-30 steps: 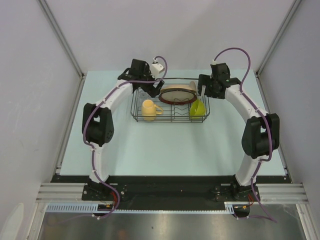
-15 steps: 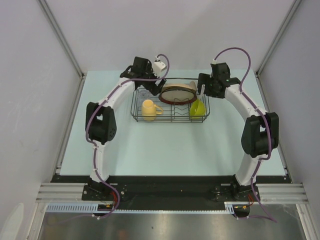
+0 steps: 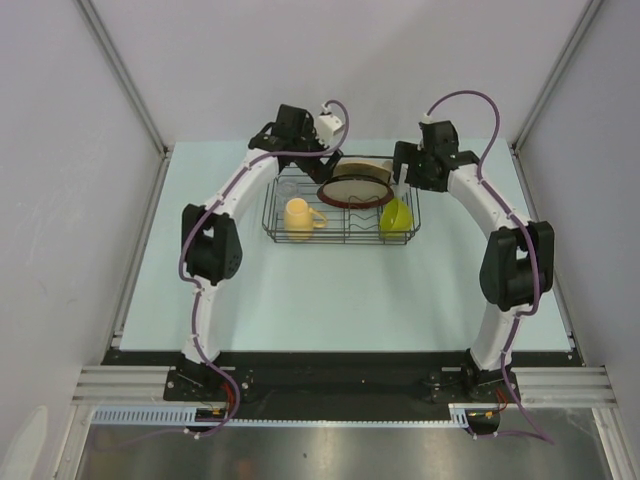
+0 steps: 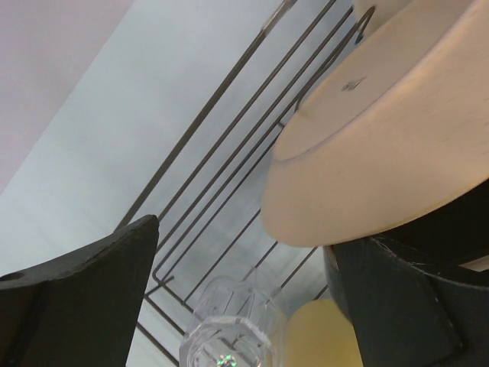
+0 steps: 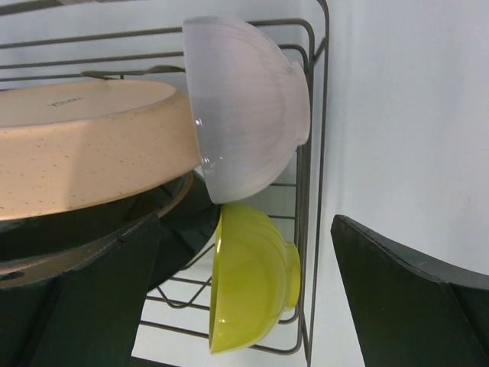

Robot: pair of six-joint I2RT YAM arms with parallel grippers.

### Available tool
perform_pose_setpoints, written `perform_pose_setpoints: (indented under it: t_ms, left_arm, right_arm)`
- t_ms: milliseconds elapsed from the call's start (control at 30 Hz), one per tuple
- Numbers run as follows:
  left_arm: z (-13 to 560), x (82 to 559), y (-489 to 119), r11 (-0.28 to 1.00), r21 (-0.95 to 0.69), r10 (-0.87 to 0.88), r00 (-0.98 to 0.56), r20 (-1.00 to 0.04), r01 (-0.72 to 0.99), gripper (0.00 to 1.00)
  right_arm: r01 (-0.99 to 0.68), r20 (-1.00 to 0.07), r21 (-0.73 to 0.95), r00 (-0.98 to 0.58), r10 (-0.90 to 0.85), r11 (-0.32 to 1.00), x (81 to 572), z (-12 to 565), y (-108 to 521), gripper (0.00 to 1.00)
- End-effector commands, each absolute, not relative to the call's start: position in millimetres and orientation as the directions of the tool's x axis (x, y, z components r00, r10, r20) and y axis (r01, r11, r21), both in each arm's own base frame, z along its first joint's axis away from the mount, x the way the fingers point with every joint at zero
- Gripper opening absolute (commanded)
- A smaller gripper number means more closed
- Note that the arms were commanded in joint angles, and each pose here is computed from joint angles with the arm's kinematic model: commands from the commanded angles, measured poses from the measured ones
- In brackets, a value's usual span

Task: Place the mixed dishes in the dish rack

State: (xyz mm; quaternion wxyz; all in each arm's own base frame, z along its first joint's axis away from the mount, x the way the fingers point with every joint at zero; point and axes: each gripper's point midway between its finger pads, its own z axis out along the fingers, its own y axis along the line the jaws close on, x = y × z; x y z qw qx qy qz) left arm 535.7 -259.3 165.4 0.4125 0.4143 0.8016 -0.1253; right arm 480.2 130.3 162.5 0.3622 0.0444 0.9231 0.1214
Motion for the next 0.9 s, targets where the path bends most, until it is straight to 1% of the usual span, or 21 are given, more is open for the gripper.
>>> perform_pose_setpoints:
  t_ms: [0,267,633,667,733,867]
  left_arm:
    - [218,545,-293,0.606,0.190,0.503,-0.188,-0.844,0.772,1.00]
    - [217,553,-287,0.622,0.231,0.523,-0.177,-0.834,0.748,1.00]
    - [218,560,-283,0.631,0.274,0.541,-0.158,-0.826,0.726,1.00]
    - [226,559,-282,0.633,0.281,0.535,-0.145,-0.832,0.721,1.00]
    - [224,557,-280,0.632,0.286,0.539,-0.144,-0.830,0.720,1.00]
    - [252,551,-277,0.648,0.291,0.510,-0.117,-0.852,0.703,1.00]
  right_arm:
    - [-0.023,-0.699,0.286,-0.689,0.192,0.958,500,184,136,1.00]
    - [-0.034,-0.729,0.301,-0.652,0.207,0.953,524,202,141,1.00]
    - [-0.039,-0.741,0.305,-0.638,0.211,0.952,548,207,145,1.00]
    - [-0.041,-0.742,0.303,-0.638,0.208,0.952,548,207,145,1.00]
    - [-0.042,-0.746,0.300,-0.633,0.206,0.953,550,208,145,1.00]
    - [-0.042,-0.746,0.293,-0.634,0.201,0.955,555,206,144,1.00]
